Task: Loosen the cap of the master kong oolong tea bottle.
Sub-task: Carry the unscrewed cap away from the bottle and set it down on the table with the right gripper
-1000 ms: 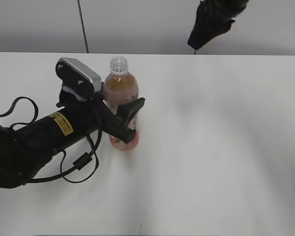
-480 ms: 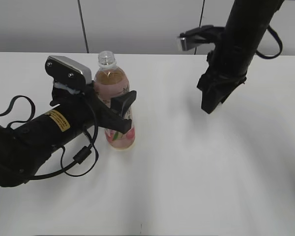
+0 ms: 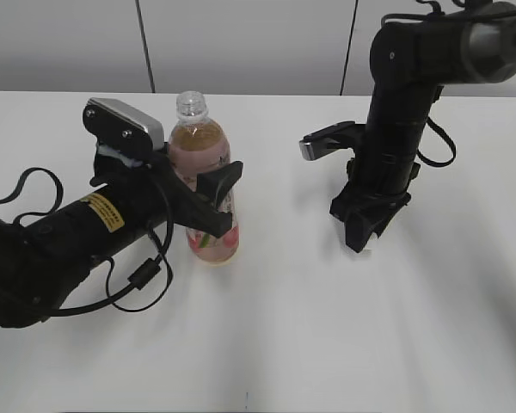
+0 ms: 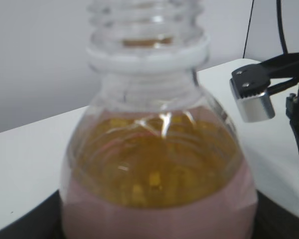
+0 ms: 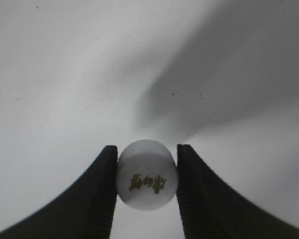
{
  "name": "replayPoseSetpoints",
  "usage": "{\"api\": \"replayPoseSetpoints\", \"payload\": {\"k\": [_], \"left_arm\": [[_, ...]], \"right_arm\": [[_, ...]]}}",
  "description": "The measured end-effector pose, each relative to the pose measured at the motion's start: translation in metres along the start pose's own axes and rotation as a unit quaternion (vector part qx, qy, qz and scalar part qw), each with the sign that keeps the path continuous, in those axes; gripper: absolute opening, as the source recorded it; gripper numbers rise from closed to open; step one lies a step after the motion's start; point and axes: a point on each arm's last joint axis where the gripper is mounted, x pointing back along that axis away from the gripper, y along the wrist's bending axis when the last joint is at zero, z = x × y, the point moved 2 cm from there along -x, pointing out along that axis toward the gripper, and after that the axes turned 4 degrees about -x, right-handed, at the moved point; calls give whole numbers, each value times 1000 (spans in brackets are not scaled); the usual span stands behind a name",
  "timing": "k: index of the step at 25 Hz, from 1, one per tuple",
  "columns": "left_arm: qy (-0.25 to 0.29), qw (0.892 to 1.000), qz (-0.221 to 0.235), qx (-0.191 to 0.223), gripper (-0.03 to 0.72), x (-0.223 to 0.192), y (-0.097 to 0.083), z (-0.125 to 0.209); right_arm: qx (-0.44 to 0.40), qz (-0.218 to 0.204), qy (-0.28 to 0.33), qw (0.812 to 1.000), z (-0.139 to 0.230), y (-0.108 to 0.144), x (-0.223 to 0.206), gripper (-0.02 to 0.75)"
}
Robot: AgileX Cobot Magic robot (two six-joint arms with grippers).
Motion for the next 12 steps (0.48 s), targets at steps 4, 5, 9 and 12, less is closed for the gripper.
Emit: {"api": "replayPoseSetpoints", "payload": {"k": [4, 5, 9, 12], "left_arm": [[0, 1000, 6, -3, 441, 0, -1, 0], [1, 1000, 7, -3, 441, 0, -2, 1], [0, 1000, 18, -7, 441, -1, -4, 7], [-7, 1000, 27, -10, 441, -2, -6, 8]], "right_arm": [[-9, -2, 9, 1000, -2, -4, -16, 274], [-13, -2, 9, 1000, -2, -5, -19, 280], [-19, 2, 4, 1000, -4, -6, -21, 326], [-21, 3, 2, 1000, -4, -7, -21, 392]]}}
